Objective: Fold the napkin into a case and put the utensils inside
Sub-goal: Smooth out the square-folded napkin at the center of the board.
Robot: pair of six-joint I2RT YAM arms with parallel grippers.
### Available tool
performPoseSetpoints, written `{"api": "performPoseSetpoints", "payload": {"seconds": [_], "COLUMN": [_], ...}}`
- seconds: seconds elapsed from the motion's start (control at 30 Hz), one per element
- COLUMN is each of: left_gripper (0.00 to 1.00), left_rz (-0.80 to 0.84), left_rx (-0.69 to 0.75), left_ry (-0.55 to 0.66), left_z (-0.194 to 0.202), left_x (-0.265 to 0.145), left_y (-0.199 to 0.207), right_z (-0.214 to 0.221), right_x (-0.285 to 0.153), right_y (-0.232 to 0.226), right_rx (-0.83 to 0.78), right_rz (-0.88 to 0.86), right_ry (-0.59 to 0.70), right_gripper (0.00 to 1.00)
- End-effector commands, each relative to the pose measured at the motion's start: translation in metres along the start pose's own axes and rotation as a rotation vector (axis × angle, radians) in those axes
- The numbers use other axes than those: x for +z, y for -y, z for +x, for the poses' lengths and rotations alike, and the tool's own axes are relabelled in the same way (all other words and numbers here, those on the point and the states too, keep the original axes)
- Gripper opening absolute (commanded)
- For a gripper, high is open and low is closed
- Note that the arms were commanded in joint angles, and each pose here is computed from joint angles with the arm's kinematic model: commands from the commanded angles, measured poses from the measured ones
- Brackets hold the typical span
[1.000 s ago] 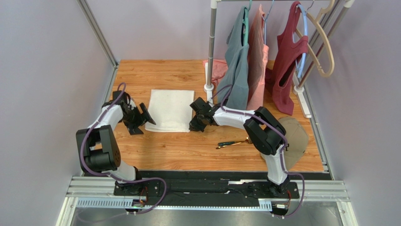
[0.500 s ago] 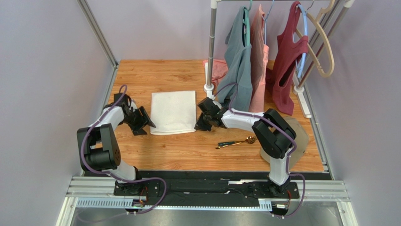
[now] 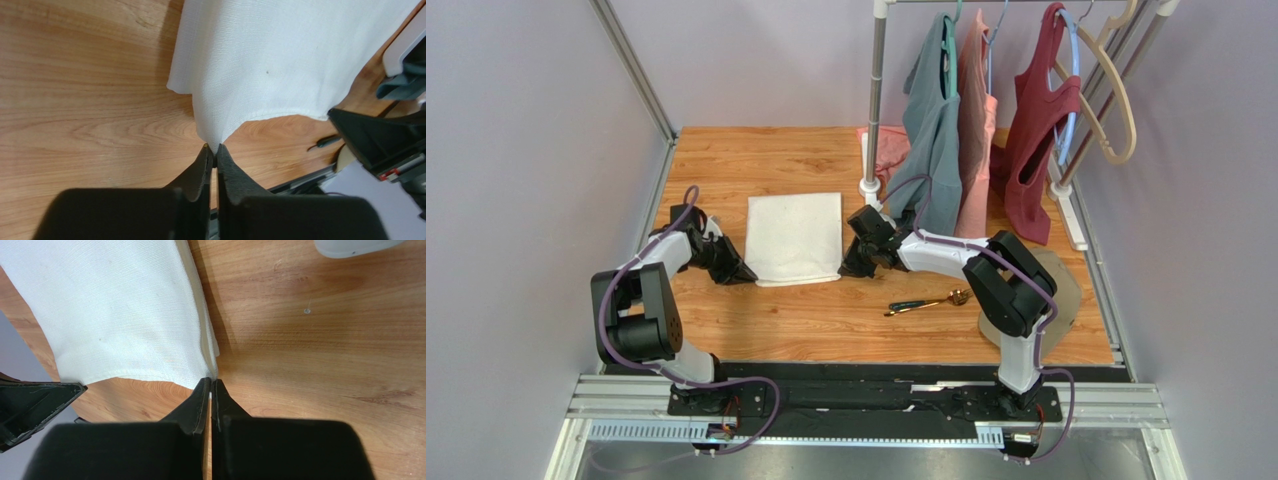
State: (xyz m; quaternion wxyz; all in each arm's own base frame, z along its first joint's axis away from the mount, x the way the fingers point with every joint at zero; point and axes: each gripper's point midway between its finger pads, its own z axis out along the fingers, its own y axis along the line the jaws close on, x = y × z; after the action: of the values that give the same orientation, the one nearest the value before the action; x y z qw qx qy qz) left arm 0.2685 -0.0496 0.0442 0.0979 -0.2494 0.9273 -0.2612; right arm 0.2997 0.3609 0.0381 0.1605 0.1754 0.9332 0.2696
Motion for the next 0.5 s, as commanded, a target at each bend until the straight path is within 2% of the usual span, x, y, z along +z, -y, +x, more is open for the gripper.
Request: {"api": "performPoseSetpoints", "payload": {"seconds": [0.0, 0.13, 0.27, 0.4, 0.47], "left_gripper": [0.00, 0.00, 0.00, 0.00, 0.00], "left_rz": [0.061, 0.079, 0.141, 0.201, 0.244], "left_rx": [0.052, 0.096, 0.148, 0.189, 0.198], "left_ry": [0.065, 0.106, 0.196, 0.274, 0.305], "left_z": [-0.015, -0.023, -0.040, -0.068, -0.086], "left_x": [-0.018, -0.038, -0.068, -0.088, -0.096], "left_y": [0.021, 0.037, 0.067, 0.095, 0.112], "right_z": [-0.018, -0.027, -0.044, -0.077, -0.088], "right_x": [-0.029, -0.041, -0.053, -0.063, -0.054], "right_y": [-0.037, -0.044, -0.056, -0.094, -0.103], "right_rx": [-0.022, -0.040, -0.070, -0.137, -0.201], "right_rz": [-0.116, -0.144, -0.183, -0.275, -0.288], "right_ry": [0.048, 0.060, 0.090, 0.140, 0.157], "right_gripper": [0.00, 0.00, 0.00, 0.00, 0.00]}}
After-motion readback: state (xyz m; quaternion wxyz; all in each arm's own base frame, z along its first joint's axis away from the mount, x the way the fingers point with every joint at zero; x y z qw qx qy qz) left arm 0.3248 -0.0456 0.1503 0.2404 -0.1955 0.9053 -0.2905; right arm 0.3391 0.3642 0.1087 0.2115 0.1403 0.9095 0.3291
